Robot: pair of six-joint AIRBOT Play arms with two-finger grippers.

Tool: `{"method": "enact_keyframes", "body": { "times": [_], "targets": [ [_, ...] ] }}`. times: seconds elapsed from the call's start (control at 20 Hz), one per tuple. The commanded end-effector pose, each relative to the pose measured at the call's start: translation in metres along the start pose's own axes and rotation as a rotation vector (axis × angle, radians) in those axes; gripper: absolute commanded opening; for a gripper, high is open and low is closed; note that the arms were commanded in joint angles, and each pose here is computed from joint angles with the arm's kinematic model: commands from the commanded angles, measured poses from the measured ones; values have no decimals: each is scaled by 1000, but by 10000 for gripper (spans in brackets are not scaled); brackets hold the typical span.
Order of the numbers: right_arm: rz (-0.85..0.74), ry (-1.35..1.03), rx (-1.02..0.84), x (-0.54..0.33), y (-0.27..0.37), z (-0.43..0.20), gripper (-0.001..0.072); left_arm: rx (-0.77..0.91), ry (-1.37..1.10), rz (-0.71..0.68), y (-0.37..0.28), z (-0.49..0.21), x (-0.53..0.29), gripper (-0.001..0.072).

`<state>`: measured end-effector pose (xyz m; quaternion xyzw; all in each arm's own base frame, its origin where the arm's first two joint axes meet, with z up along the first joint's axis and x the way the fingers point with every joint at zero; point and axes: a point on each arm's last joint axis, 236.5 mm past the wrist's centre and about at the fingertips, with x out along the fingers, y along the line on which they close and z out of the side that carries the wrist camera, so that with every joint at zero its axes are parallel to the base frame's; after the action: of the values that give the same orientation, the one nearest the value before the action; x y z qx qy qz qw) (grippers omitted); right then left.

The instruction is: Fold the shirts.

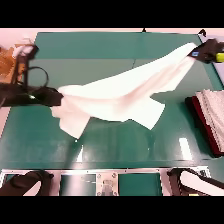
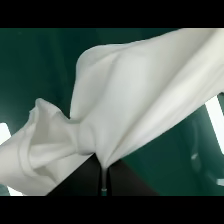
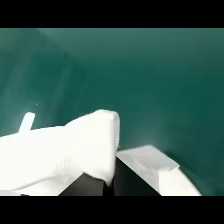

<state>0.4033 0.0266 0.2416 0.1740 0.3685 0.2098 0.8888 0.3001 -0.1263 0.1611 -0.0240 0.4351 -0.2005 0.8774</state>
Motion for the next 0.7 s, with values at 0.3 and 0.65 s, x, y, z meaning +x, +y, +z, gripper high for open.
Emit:
{"method": "enact_keyframes", "body": {
  "times": [0.3,0.65],
  "targets": [
    [-132,-374,-244,-127,90,25,15,178,-300,97,-19,85,-153,24],
    [-136,-293,-138,-86,49,7,16,214,-48,153,11,56,-96,25]
  ]
}}
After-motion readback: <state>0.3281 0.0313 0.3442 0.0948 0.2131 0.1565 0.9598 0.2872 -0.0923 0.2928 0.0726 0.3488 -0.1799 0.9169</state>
